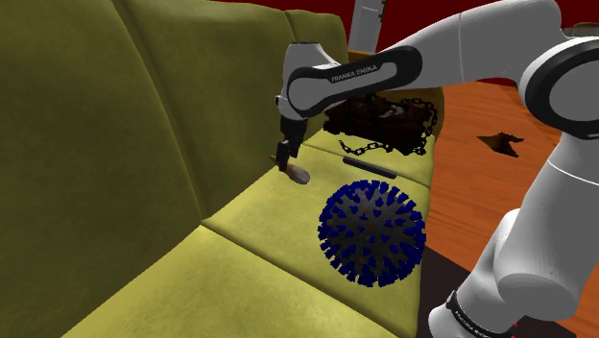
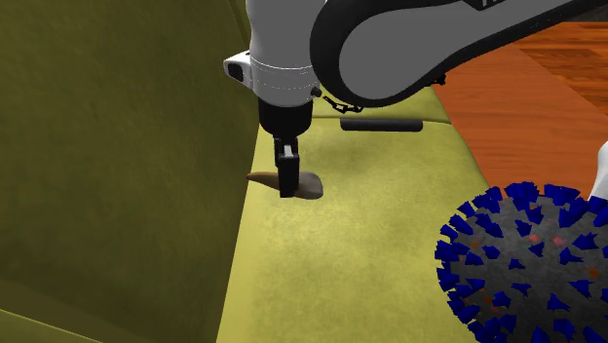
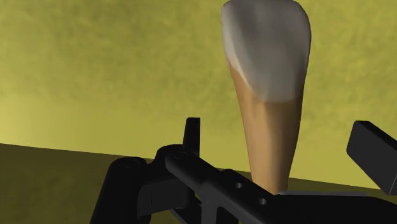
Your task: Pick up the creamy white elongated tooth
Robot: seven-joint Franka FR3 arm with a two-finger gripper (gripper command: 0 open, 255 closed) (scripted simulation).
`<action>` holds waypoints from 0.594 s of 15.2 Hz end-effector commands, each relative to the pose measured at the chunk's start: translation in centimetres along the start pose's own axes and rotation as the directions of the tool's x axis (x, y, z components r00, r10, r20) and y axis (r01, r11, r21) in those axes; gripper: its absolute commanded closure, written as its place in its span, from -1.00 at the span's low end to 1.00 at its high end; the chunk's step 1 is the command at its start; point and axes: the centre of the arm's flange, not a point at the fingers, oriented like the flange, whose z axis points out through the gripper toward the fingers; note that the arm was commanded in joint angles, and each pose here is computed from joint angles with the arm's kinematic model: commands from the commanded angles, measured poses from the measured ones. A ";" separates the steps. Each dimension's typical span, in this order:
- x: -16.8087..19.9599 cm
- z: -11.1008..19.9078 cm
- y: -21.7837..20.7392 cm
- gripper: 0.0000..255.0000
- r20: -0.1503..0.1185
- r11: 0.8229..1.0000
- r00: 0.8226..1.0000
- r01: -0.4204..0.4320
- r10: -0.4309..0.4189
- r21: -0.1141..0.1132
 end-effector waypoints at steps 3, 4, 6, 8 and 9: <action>-0.1 1.3 0.0 -1.00 -0.001 1.000 1.000 0.000 0.000 0.000; -0.1 1.3 0.0 1.00 -0.001 1.000 1.000 0.000 0.000 0.000; 0.0 1.4 0.0 1.00 -0.001 1.000 1.000 0.000 0.000 0.000; 0.0 1.4 0.0 1.00 -0.001 1.000 1.000 0.000 0.000 0.000; 0.0 1.4 0.0 1.00 -0.001 1.000 1.000 0.000 0.000 0.000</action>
